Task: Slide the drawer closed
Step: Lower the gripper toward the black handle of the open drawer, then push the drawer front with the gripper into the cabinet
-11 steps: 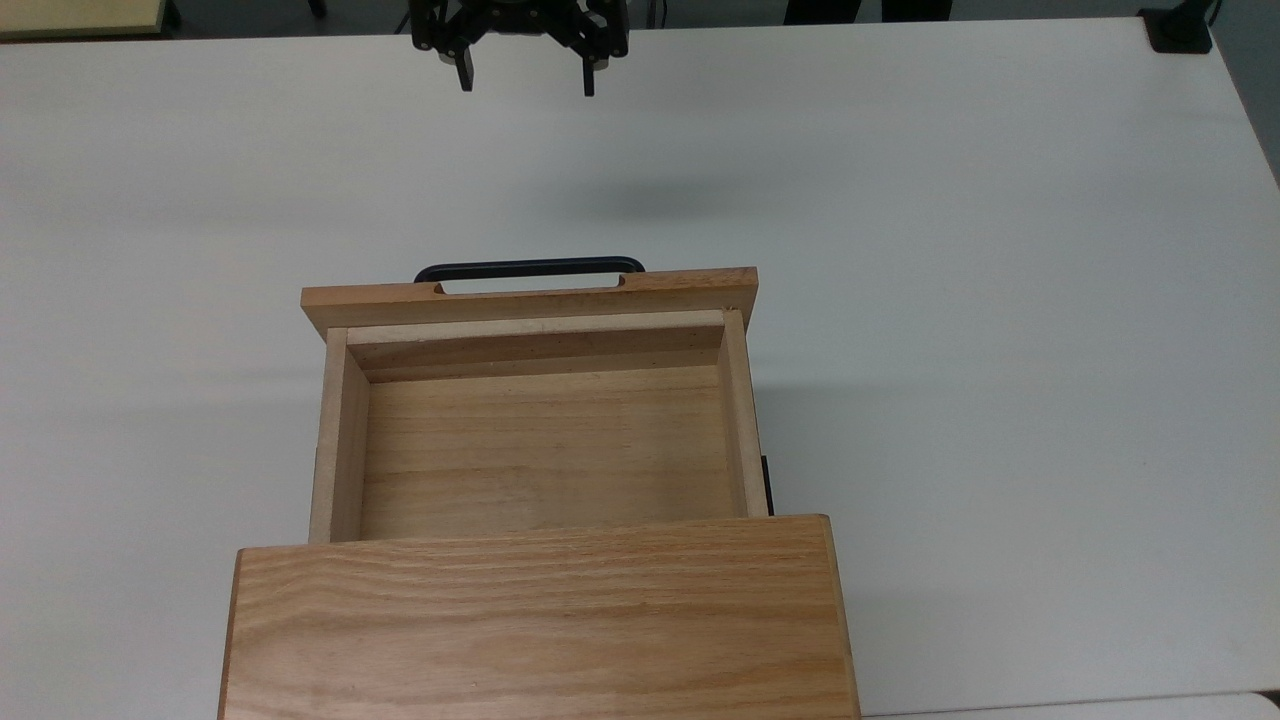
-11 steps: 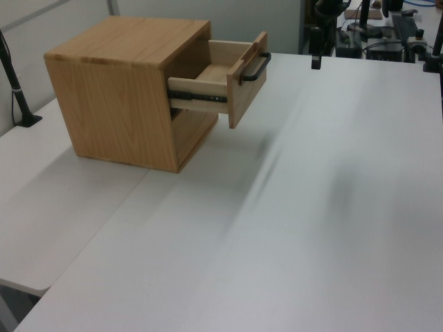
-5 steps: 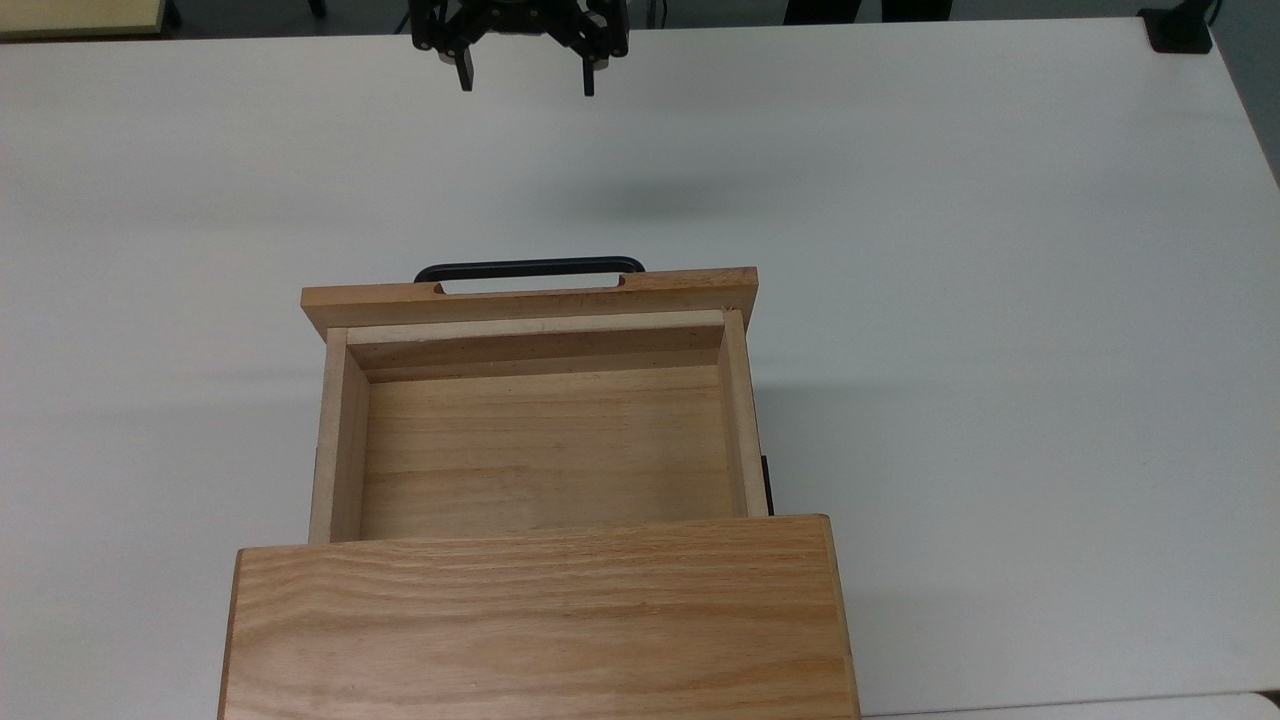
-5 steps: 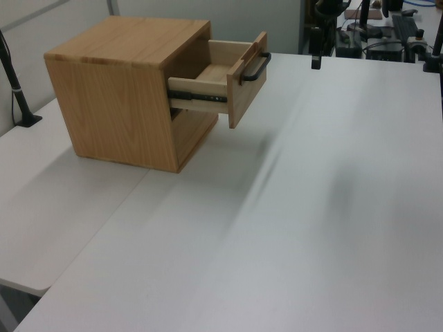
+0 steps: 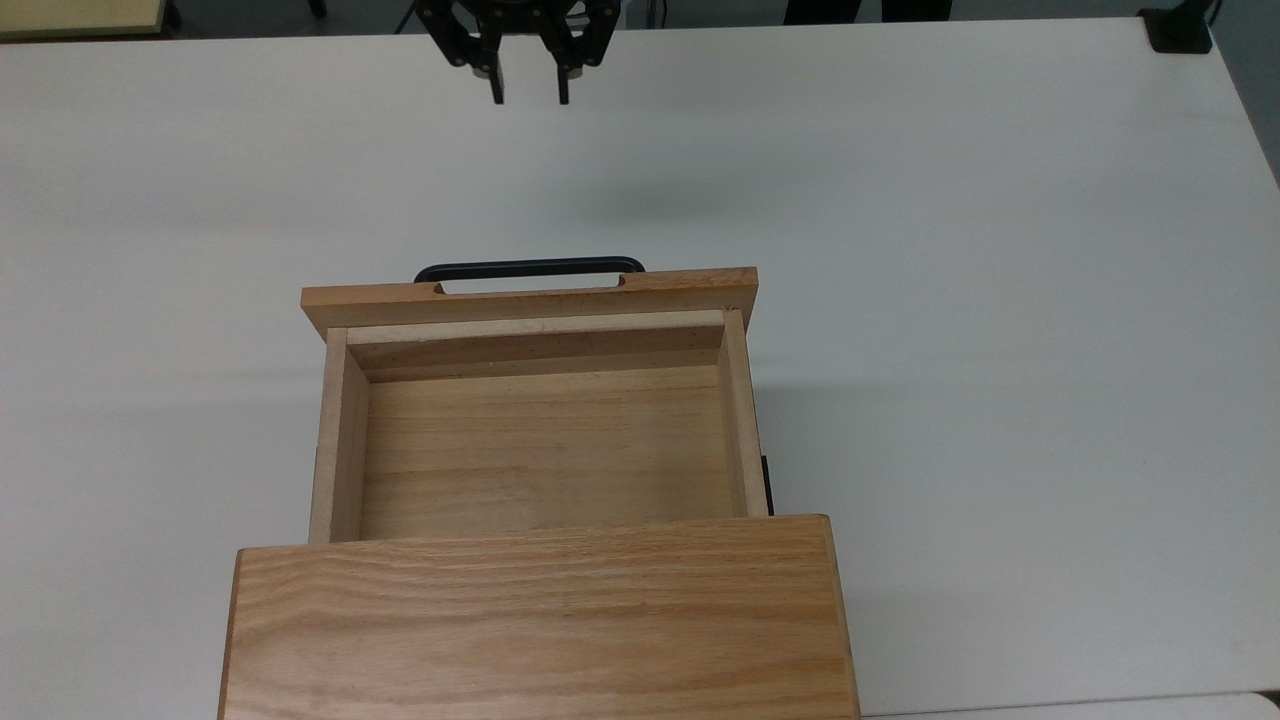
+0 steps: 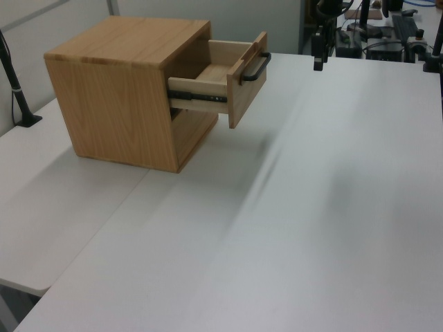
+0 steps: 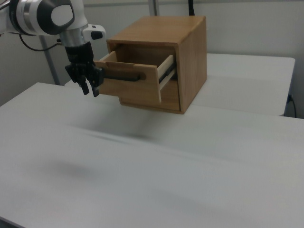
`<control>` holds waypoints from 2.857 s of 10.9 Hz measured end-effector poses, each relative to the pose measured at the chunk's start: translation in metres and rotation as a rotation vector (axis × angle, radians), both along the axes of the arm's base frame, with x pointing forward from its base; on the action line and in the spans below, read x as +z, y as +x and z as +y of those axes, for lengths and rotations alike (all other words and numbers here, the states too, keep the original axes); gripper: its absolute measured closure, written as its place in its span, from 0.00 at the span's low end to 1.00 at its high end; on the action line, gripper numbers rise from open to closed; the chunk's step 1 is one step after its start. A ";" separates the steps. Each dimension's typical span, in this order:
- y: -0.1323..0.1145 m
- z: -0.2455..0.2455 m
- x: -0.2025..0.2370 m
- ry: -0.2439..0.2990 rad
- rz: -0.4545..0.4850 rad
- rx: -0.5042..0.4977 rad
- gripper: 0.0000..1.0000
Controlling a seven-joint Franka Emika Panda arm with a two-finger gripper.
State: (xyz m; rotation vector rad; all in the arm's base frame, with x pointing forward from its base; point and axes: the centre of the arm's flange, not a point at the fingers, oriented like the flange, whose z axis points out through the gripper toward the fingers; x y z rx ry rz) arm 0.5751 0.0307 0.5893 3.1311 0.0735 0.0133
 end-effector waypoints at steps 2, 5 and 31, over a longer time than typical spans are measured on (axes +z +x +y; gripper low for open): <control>0.000 0.000 -0.001 0.000 0.001 0.008 0.83; 0.003 0.006 -0.009 0.000 0.017 0.019 0.96; 0.186 -0.005 -0.093 0.038 -0.799 -0.047 0.96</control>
